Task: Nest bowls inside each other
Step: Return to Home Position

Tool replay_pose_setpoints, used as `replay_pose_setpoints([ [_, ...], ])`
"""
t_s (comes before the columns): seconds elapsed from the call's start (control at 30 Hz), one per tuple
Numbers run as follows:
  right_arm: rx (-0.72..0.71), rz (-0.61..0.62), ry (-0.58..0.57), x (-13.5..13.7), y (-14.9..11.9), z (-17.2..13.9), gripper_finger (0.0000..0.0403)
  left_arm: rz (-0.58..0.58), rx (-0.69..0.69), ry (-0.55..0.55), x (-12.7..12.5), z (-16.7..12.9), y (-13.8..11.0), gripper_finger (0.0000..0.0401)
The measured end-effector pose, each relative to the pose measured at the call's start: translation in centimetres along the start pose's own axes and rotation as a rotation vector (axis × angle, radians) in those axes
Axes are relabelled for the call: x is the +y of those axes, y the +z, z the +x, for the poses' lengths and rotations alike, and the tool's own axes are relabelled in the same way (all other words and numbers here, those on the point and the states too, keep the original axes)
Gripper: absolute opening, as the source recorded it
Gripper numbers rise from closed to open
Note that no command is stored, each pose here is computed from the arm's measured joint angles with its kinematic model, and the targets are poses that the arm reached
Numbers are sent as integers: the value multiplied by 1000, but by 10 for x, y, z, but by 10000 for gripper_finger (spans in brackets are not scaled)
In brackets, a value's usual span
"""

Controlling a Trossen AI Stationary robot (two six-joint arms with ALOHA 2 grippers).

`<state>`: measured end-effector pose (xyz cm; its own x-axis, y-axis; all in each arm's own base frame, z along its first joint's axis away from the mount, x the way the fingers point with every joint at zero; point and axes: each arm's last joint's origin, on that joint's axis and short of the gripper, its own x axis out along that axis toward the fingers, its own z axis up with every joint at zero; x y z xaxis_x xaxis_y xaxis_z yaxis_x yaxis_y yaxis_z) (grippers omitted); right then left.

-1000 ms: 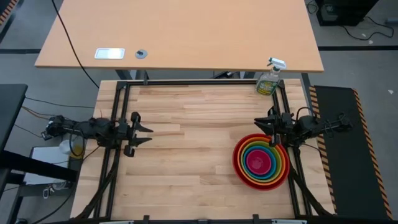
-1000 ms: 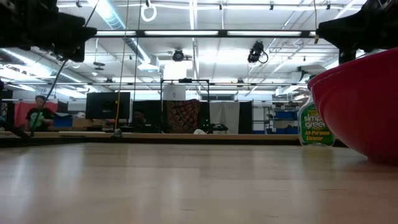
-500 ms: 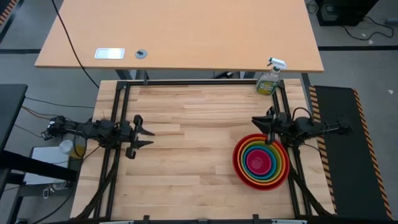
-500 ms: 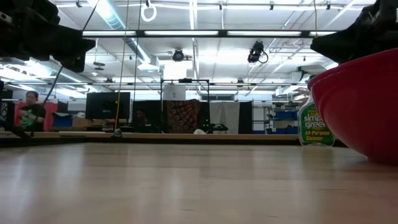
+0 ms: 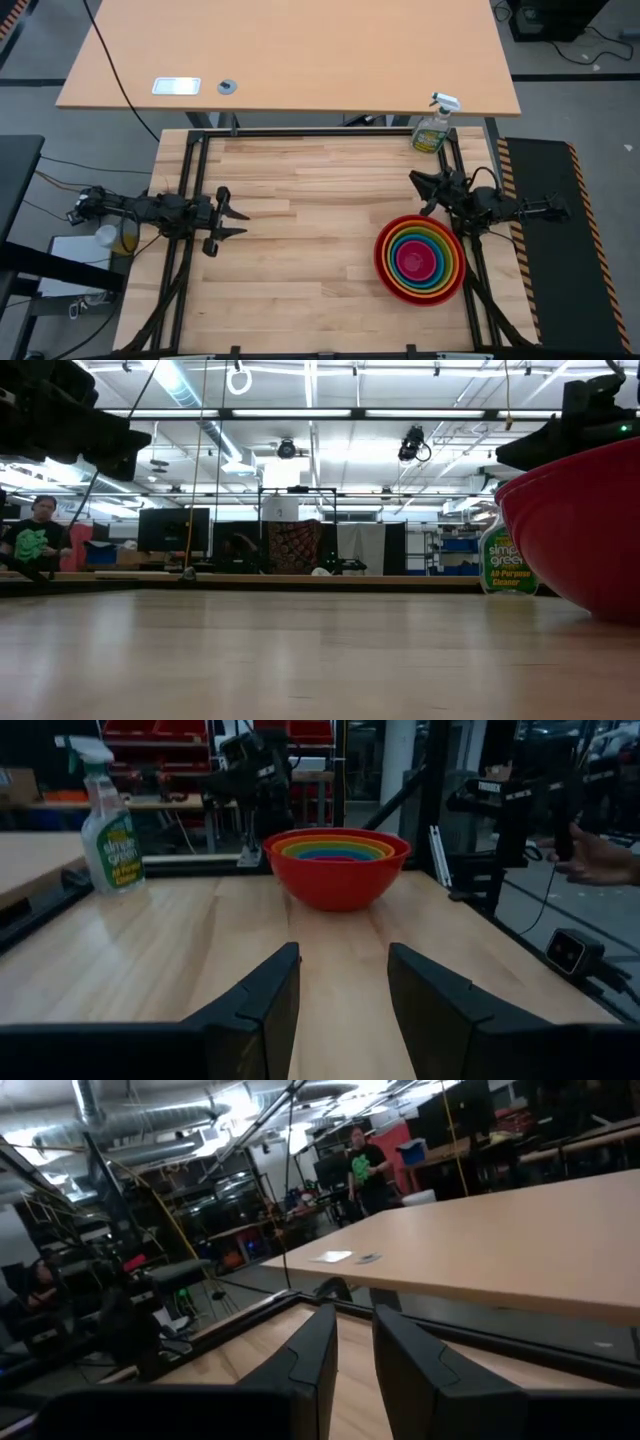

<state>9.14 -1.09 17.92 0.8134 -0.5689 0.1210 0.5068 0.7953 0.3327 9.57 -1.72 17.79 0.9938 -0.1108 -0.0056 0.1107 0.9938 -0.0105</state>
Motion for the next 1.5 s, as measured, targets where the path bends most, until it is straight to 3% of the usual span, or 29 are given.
replay_pose_setpoints([
  [0.33,0,27,7,0,0,0,77,-89,24,17,1,0,-2,155],
  [1.5,0,27,8,0,0,0,77,-88,30,17,1,0,-3,155],
])
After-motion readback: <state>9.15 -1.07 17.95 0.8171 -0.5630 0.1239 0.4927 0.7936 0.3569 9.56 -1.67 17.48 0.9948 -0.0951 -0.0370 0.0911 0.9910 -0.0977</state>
